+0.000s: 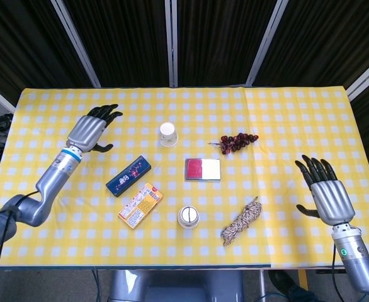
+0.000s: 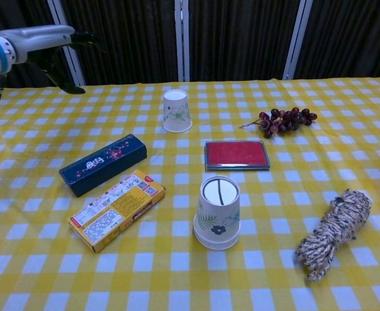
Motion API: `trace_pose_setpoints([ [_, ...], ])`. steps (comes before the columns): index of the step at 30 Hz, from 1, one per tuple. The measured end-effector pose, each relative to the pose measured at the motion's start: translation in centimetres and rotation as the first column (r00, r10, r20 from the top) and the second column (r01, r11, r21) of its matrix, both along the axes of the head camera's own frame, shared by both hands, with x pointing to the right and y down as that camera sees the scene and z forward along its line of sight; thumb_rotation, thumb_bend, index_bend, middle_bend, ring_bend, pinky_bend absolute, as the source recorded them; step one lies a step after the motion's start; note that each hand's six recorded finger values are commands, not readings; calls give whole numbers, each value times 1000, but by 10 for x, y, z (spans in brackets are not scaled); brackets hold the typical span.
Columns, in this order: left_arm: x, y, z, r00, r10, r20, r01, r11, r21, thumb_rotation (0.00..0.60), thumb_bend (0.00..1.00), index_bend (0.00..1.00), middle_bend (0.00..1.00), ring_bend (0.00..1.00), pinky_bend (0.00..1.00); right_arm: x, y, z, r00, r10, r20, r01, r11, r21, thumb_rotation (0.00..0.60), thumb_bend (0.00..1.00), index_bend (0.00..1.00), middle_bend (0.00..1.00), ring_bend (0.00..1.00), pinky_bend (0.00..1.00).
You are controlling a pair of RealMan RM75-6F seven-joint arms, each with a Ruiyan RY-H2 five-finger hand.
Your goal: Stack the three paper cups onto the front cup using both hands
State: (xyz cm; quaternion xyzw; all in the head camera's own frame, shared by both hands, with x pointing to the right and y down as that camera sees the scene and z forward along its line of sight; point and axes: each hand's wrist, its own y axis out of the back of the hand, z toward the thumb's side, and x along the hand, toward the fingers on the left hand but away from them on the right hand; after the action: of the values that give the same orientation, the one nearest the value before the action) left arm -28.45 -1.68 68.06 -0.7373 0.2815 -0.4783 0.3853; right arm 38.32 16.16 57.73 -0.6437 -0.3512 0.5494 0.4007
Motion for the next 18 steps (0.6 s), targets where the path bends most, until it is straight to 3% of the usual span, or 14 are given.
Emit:
trace_pose_setpoints([
  [11,79,-34,44,1000,28,-3,-28,999,-39,600,364,153,18,48,78,18,-9,12,997,56,-44,-56,998,-13,600,0,0,0,0,0],
  [18,127,-32,61,998,51,-28,-54,994,-100,600,363,153,18,48,80,22,-11,12,996,70,-52,-70,997,-9,600,0,0,0,0,0],
])
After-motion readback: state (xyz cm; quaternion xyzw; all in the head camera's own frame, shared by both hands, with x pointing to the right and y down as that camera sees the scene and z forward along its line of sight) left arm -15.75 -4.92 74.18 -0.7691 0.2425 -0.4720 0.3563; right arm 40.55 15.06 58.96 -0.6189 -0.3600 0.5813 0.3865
